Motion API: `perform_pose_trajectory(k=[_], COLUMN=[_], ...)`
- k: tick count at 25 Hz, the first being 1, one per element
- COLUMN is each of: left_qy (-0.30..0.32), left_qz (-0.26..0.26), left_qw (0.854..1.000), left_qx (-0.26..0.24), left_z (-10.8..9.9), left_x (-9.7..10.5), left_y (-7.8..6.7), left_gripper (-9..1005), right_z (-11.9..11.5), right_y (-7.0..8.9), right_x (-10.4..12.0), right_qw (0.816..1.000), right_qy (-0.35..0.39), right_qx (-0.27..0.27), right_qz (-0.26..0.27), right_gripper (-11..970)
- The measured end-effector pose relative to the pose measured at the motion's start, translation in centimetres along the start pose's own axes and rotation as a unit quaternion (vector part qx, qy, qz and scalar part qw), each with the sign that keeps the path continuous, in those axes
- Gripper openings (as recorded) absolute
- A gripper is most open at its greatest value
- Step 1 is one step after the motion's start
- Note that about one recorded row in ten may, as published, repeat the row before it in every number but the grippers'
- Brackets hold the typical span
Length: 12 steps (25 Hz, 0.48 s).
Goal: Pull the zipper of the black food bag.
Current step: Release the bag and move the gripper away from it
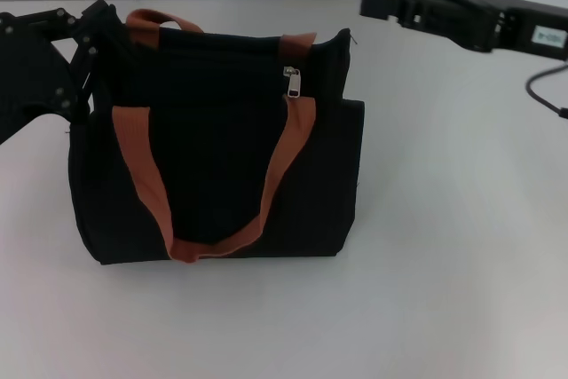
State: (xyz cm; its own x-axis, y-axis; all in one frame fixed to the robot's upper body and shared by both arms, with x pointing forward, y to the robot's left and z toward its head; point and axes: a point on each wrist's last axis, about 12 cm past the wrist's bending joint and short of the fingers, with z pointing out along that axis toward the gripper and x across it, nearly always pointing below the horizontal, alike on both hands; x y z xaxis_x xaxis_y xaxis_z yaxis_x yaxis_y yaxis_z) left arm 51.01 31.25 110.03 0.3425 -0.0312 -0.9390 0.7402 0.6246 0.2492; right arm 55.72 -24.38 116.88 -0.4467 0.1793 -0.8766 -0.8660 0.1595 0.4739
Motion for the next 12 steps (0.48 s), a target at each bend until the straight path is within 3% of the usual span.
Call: perform_pose_trajectory(k=[3,5,6,12], left_qy=[0.002,0.006,0.008,0.015], left_qz=[-0.002,-0.003,-0.003,-0.011], left_qw=[1.000,1.000,1.000,1.000], left_qx=[-0.002,-0.005,-0.007,-0.015], left_z=[0.2,0.2,0.3,0.1], left_x=[0.1,0.2,0.3,0.7], left_y=[0.0,0.1,0.1,-0.2], left_gripper=[29,29,29,30], right_z=[-0.7,-1.6,-1.6,-3.1], right_y=[0.4,1.2,1.2,2.2], right_x=[1.1,2.9,2.9,7.8], right_qw=[0.999,0.994,0.994,0.984], right_qy=[-0.008,-0.013,-0.013,0.015], right_qx=[-0.023,-0.051,-0.051,-0.058], right_qz=[-0.034,-0.092,-0.092,-0.171], right_gripper=[223,321,369,617])
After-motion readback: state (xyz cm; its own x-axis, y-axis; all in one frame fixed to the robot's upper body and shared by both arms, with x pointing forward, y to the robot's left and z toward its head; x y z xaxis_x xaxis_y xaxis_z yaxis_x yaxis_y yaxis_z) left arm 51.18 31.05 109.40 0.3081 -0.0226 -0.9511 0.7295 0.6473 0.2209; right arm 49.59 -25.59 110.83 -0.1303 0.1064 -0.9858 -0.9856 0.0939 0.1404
